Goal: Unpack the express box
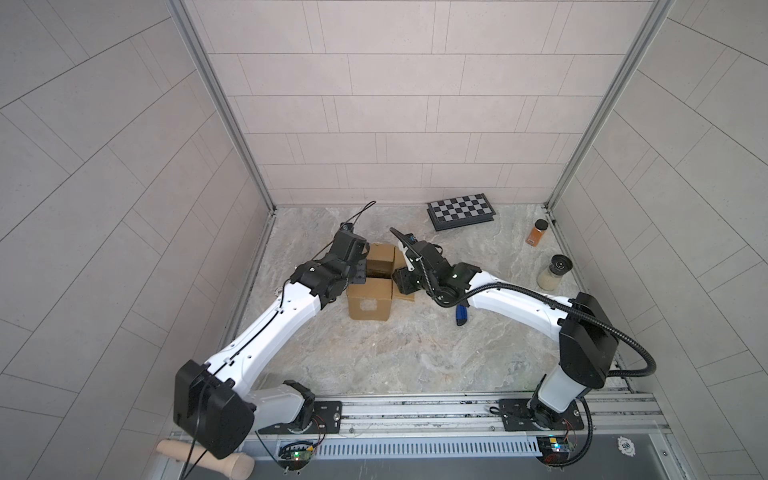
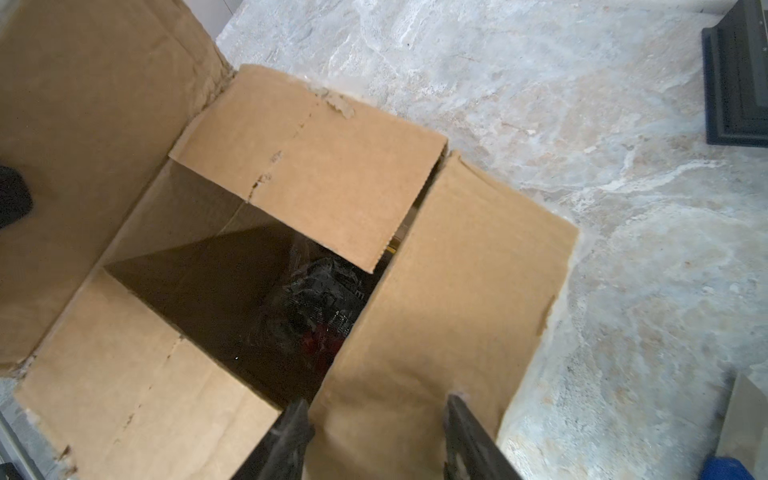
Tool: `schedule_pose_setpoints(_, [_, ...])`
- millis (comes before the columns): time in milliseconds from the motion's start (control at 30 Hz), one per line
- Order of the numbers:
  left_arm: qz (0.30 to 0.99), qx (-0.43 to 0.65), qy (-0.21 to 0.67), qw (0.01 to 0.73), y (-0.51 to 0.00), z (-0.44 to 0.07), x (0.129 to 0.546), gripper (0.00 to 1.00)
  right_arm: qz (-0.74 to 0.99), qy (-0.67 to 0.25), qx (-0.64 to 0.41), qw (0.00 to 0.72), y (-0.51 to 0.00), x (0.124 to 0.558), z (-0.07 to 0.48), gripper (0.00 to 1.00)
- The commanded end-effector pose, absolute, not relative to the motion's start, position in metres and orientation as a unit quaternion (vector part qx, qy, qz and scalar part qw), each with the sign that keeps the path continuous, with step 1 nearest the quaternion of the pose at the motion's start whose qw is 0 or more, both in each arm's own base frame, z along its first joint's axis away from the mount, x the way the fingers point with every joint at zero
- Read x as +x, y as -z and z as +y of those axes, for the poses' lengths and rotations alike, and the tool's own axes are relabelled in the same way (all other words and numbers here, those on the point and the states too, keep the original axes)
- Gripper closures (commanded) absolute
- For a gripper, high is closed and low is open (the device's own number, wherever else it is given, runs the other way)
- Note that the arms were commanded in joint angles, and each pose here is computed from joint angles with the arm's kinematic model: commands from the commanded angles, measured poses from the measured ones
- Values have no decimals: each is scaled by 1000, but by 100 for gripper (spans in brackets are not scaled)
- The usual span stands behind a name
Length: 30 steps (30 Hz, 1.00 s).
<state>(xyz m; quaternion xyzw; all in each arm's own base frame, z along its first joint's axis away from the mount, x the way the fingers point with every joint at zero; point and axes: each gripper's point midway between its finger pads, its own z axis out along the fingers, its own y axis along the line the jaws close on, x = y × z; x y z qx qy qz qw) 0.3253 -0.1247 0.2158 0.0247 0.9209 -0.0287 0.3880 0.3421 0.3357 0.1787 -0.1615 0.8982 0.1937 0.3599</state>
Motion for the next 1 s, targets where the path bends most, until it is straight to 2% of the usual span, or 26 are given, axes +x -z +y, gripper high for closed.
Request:
schedule_pose_setpoints(0, [903, 55, 120, 408, -226, -155, 322, 100, 888, -189, -178, 380, -208, 338, 336, 45])
schedule_pose_setpoints(200, [885, 44, 187, 425, -233, -163, 321, 100, 886, -166, -220, 372, -218, 342, 357, 45])
schedule_pose_setpoints(467, [863, 33, 252, 436, -242, -174, 315, 100, 904, -89, -230, 348, -185, 352, 347, 45])
schedule_pose_setpoints(633, [847, 25, 293, 443, -245, -176, 312, 100, 912, -73, -233, 330, -163, 351, 344, 44])
schedule_pose_setpoints(967, [810, 16, 381, 446, -247, -185, 309, 100, 934, -46, -201, 292, -108, 368, 350, 31])
